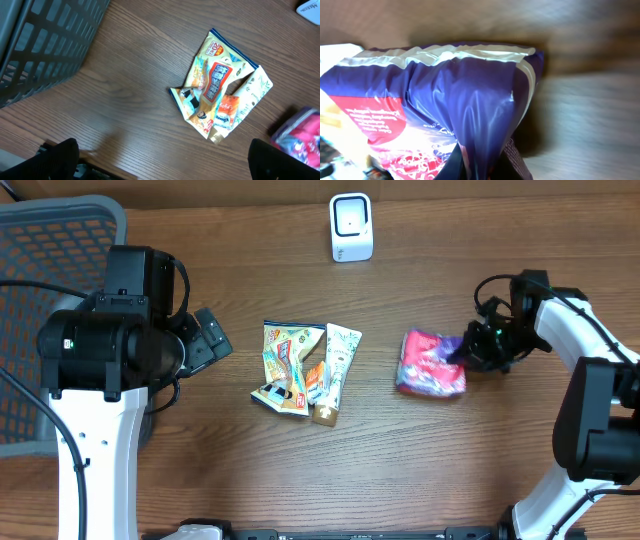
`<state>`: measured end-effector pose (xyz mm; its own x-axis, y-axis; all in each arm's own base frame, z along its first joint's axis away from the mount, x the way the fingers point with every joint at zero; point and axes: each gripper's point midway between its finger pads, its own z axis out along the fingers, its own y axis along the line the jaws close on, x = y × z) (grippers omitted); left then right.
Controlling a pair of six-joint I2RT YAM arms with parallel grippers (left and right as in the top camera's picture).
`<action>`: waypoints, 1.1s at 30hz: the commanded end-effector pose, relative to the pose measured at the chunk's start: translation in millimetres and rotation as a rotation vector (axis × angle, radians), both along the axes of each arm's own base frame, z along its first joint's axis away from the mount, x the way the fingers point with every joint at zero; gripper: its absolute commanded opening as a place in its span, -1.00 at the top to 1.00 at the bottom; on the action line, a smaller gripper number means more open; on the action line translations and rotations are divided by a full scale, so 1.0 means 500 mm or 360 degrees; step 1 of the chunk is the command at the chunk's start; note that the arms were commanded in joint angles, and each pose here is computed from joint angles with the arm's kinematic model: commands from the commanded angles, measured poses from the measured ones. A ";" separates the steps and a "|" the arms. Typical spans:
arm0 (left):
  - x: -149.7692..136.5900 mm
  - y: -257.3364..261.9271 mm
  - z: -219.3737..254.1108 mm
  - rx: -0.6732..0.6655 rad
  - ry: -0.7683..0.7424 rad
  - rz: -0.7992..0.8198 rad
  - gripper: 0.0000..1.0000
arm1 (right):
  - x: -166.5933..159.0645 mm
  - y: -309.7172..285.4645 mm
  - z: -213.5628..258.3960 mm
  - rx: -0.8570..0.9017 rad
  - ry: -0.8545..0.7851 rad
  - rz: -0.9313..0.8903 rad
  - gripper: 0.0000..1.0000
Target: Scan the item barcode
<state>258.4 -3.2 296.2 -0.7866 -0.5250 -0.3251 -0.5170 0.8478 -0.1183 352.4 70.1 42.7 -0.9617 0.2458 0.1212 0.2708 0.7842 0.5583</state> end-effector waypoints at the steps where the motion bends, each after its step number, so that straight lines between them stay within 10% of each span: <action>1: 0.001 0.007 -0.003 0.0009 0.0005 0.0046 -0.99 | 0.034 0.078 0.057 0.0384 -0.0039 -0.0100 0.93; 15: 0.001 0.007 -0.003 0.0009 0.0005 0.0046 -0.99 | 0.302 0.230 0.249 0.0805 -0.0533 -0.0674 0.93; 33: 0.001 0.007 -0.003 0.0009 0.0005 0.0046 -0.99 | 0.502 0.263 0.356 0.0228 -0.1220 -0.1020 0.92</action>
<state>258.4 -3.2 296.2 -0.7866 -0.5250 -0.3251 -0.5170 0.8478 -0.1183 588.1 205.9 233.2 -0.5474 0.7585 -0.3535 0.1340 0.4964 0.8577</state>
